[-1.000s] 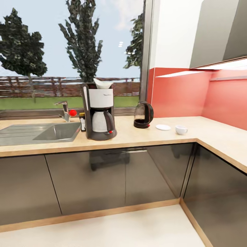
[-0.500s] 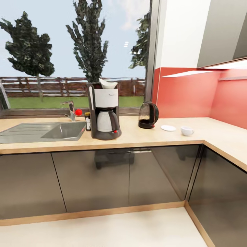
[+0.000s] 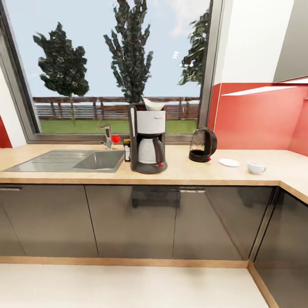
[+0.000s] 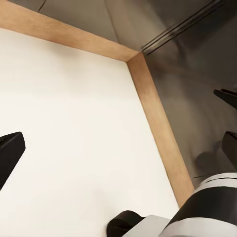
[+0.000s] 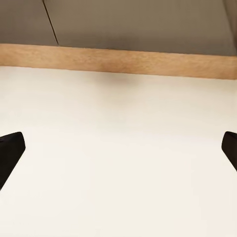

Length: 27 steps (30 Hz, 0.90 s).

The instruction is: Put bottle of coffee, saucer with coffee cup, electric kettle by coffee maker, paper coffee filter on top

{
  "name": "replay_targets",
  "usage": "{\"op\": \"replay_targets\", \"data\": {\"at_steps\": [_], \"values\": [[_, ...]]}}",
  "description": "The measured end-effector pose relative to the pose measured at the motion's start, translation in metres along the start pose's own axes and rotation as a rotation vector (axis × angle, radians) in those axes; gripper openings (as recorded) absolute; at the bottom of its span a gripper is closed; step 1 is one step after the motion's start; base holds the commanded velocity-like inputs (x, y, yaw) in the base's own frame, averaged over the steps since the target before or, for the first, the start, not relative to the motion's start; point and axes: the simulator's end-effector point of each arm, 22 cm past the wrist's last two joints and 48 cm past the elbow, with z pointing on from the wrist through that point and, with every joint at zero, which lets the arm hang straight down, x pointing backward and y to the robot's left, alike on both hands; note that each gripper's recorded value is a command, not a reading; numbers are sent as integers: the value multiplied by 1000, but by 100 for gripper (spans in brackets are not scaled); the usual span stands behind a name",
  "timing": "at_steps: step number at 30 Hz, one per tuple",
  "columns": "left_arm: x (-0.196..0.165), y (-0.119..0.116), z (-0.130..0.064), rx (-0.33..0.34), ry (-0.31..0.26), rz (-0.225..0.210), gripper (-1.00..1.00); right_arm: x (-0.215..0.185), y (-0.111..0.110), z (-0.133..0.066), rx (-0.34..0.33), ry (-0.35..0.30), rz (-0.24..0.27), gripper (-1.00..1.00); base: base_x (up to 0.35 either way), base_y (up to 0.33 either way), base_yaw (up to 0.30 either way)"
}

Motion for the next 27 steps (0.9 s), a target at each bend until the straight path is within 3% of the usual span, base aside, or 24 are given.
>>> {"op": "replay_targets", "data": {"at_steps": [6,22,24,26,27], "values": [[0,3,1,-13,0,0,100,0,0,0,0,0,-2,100,-36,-235,13],[0,5,1,-24,-2,-2,100,0,1,0,-1,0,0,100,-19,-107,1],[0,6,1,-32,-3,-2,100,-9,5,0,-22,-38,3,100,-1,-6,0],[-1,9,1,-44,-4,-3,100,-21,20,-1,-84,-89,3,100,0,-2,0],[-3,22,-1,-102,-14,-9,100,-83,70,-10,-318,-230,23,100,0,0,0]]}}
